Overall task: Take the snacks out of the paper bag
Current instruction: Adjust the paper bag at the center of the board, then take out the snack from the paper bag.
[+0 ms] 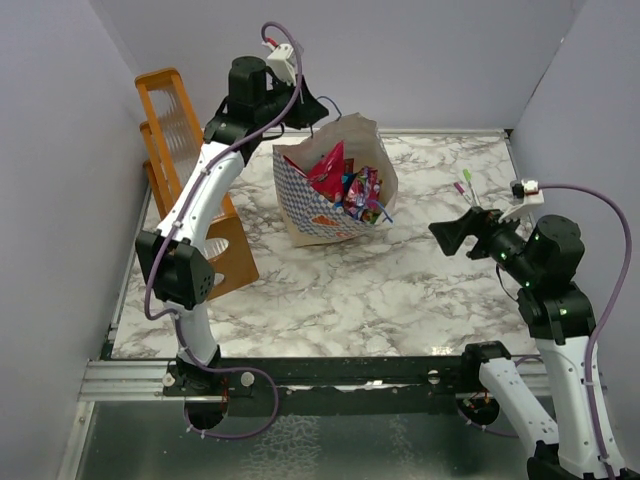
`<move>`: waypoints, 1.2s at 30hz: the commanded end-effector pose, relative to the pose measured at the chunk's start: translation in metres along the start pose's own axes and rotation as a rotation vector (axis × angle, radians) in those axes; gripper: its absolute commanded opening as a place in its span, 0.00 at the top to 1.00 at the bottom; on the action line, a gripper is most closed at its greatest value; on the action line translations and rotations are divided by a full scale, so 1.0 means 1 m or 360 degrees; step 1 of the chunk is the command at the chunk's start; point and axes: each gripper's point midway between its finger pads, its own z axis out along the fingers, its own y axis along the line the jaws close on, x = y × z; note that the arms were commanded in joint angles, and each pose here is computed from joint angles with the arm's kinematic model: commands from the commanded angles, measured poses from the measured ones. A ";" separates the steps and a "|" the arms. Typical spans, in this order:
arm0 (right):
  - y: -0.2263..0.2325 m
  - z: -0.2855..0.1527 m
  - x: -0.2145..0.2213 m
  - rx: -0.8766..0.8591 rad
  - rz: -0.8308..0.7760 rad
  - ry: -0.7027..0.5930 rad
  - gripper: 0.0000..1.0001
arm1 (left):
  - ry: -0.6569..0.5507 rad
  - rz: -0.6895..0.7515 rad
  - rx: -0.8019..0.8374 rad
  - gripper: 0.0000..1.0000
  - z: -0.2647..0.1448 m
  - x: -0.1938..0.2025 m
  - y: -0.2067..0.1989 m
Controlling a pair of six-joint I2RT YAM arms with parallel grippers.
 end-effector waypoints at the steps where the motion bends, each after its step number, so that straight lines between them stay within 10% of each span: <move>1: 0.017 -0.007 0.011 -0.0144 0.0034 0.0109 0.01 | -0.0201 0.0093 0.0433 1.00 -0.046 -0.039 -0.081; 14: 0.040 -0.012 0.025 -0.0347 0.0107 0.0260 0.01 | -0.0260 0.0095 0.0869 1.00 -0.084 -0.014 -0.183; 28: 0.066 0.010 0.022 -0.0596 0.0325 0.0354 0.12 | -0.0227 -0.0020 0.0742 1.00 -0.082 0.026 -0.156; 36: 0.125 0.064 0.059 -0.0282 0.0209 0.0520 0.09 | -0.0217 -0.0009 0.0718 1.00 -0.076 0.035 -0.147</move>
